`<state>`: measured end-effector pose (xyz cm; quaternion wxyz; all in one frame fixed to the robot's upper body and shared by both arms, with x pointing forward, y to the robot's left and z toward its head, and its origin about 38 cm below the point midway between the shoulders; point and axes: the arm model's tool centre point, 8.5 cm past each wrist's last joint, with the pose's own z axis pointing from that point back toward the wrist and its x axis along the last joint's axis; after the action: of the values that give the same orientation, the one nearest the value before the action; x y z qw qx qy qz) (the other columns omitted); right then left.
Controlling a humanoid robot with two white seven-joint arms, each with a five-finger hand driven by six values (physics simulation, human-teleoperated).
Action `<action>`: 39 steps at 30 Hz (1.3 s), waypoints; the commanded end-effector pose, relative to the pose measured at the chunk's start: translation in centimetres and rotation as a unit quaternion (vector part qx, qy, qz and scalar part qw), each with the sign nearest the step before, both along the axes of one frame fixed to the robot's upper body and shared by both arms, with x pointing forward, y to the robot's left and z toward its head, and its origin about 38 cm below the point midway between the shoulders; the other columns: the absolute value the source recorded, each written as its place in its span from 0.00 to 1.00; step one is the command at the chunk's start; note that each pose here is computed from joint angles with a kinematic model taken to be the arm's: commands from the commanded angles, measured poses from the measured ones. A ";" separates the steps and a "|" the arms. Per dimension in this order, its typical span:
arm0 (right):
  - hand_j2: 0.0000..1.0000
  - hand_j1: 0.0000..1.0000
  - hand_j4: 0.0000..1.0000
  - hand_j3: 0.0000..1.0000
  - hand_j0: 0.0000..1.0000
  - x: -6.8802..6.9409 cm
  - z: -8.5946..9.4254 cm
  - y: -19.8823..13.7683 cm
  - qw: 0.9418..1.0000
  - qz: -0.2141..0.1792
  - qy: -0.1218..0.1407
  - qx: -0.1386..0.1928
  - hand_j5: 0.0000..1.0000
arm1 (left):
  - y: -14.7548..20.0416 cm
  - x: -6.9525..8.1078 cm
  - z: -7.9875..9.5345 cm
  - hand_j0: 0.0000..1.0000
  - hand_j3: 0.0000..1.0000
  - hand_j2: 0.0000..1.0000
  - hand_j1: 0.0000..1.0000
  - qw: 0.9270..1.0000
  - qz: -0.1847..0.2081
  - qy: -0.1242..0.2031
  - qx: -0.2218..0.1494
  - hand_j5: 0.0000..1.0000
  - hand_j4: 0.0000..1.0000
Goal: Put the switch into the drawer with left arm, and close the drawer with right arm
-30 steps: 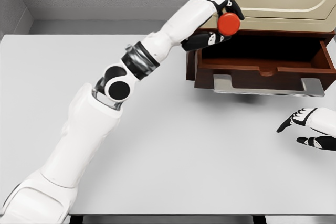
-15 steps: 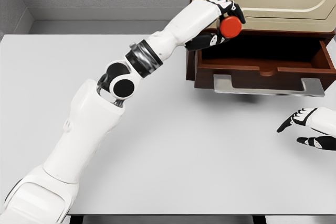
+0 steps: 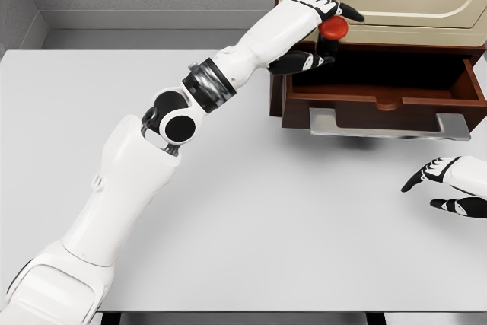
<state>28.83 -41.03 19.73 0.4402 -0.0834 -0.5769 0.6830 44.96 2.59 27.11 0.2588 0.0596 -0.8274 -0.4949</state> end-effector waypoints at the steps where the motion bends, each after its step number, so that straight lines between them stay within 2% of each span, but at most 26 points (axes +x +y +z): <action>1: 0.65 0.65 0.65 0.65 0.65 0.0 0.1 0.0 1.000 -0.001 0.000 0.003 0.65 | -0.2 -0.2 0.0 0.76 0.76 0.76 0.76 1.000 -0.004 0.000 -0.001 0.76 0.76; 6: 0.65 0.65 0.65 0.65 0.65 0.0 0.1 0.0 1.000 -0.001 0.001 0.003 0.65 | -0.3 -0.2 0.0 0.80 0.80 0.80 0.80 1.000 -0.004 0.000 0.000 0.80 0.80; 12: 0.65 0.65 0.65 0.65 0.65 0.0 0.1 0.0 1.000 -0.001 0.001 0.003 0.65 | -0.6 -0.6 0.0 0.81 0.81 0.81 0.81 1.000 -0.011 -0.006 0.002 0.81 0.81; 13: 0.65 0.65 0.65 0.65 0.65 0.0 0.1 0.0 1.000 -0.001 0.001 0.002 0.65 | -0.7 -1.0 0.3 0.81 0.81 0.81 0.81 1.000 -0.017 -0.013 -0.001 0.81 0.81; 15: 0.65 0.65 0.65 0.65 0.65 0.1 0.3 -0.3 1.000 -0.002 0.003 -0.001 0.65 | -1.0 -2.8 1.3 0.81 0.81 0.81 0.81 0.996 -0.064 -0.059 -0.012 0.81 0.81; 16: 0.65 0.65 0.65 0.65 0.65 0.2 0.6 -0.4 1.000 -0.004 0.004 0.001 0.65 | -0.5 -3.4 1.8 0.86 0.86 0.86 0.86 0.993 -0.078 -0.082 -0.010 0.86 0.86; 18: 0.65 0.65 0.65 0.65 0.65 0.3 0.7 -0.5 1.000 -0.003 0.004 0.000 0.65 | 1.6 -4.9 1.4 0.88 0.88 0.88 0.88 0.988 -0.100 -0.116 0.005 0.88 0.88; 21: 0.66 0.66 0.66 0.66 0.66 0.3 0.9 -0.5 1.000 -0.005 0.008 0.012 0.66 | 5.4 -6.3 1.3 1.00 1.00 1.00 1.00 0.987 -0.081 -0.135 0.025 1.00 1.00; 23: 0.67 0.67 0.67 0.67 0.67 0.5 1.3 -0.6 1.000 -0.009 -0.001 0.014 0.67 | 11.2 -6.0 2.2 1.00 1.00 1.00 1.00 0.988 -0.016 -0.150 0.024 1.00 1.00; 25: 0.67 0.67 0.67 0.67 0.67 0.7 1.6 -0.7 1.000 -0.009 -0.006 0.014 0.67 | 16.0 -5.8 3.3 1.00 1.00 1.00 1.00 0.988 0.032 -0.149 -0.009 1.00 1.00; 26: 0.67 0.67 0.67 0.67 0.67 0.9 1.8 -1.0 1.000 -0.013 -0.008 0.012 0.67 | 18.3 -5.8 3.7 1.00 1.00 1.00 1.00 0.988 0.049 -0.143 -0.023 1.00 1.00; 27: 0.67 0.67 0.67 0.67 0.67 0.9 1.6 -1.5 1.000 -0.021 -0.005 0.010 0.67 | 21.3 -5.9 2.9 1.00 1.00 1.00 1.00 0.988 0.079 -0.126 -0.028 1.00 1.00; 28: 0.67 0.67 0.67 0.67 0.67 1.0 1.5 -2.0 0.999 -0.030 -0.005 0.011 0.67 | 24.9 -5.9 2.1 1.00 1.00 1.00 1.00 0.985 0.127 -0.113 -0.032 1.00 1.00; 29: 0.67 0.67 0.67 0.67 0.67 1.2 1.8 -2.1 0.999 -0.033 -0.008 0.019 0.67 | 28.5 -5.2 -0.1 1.00 1.00 1.00 1.00 0.980 0.181 -0.077 -0.035 1.00 1.00; 30: 0.67 0.67 0.67 0.67 0.67 1.2 1.9 -2.1 0.999 -0.034 -0.008 0.025 0.67 | 30.6 -4.2 -3.0 1.00 1.00 1.00 1.00 0.976 0.213 -0.032 -0.029 1.00 1.00; 31: 0.67 0.67 0.67 0.67 0.67 1.2 1.8 -2.1 0.999 -0.035 -0.007 0.025 0.67 | 33.6 -3.6 -7.9 1.00 1.00 1.00 1.00 0.968 0.245 0.049 0.007 1.00 1.00; 32: 0.67 0.67 0.67 0.67 0.67 1.3 1.8 -2.1 0.999 -0.035 -0.007 0.025 0.67 | 35.7 -4.0 -10.9 1.00 1.00 1.00 1.00 0.960 0.256 0.109 0.036 1.00 1.00; 33: 0.67 0.67 0.67 0.67 0.67 1.3 1.8 -2.1 0.999 -0.036 -0.008 0.026 0.67 | 38.2 -4.9 -10.9 1.00 1.00 1.00 1.00 0.952 0.279 0.121 0.039 1.00 1.00; 34: 0.67 0.67 0.67 0.67 0.67 1.3 1.8 -2.1 0.999 -0.036 -0.008 0.027 0.67 | 39.0 -5.7 -11.4 1.00 1.00 1.00 1.00 0.949 0.277 0.141 0.057 1.00 1.00; 36: 0.67 0.67 0.67 0.67 0.67 1.6 2.1 -2.3 0.999 -0.040 -0.014 0.031 0.67 | 38.8 -5.8 -11.5 1.00 1.00 1.00 1.00 0.949 0.261 0.160 0.082 1.00 1.00; 39: 0.67 0.67 0.67 0.67 0.67 1.9 2.3 -2.3 0.998 -0.043 -0.022 0.037 0.67 | 38.7 -5.6 -11.1 1.00 1.00 1.00 1.00 0.949 0.257 0.157 0.089 1.00 1.00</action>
<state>30.41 -43.04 21.56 0.4452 -0.1078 -0.5873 0.6672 39.51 40.46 16.07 0.4878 0.2175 -0.6944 -0.4822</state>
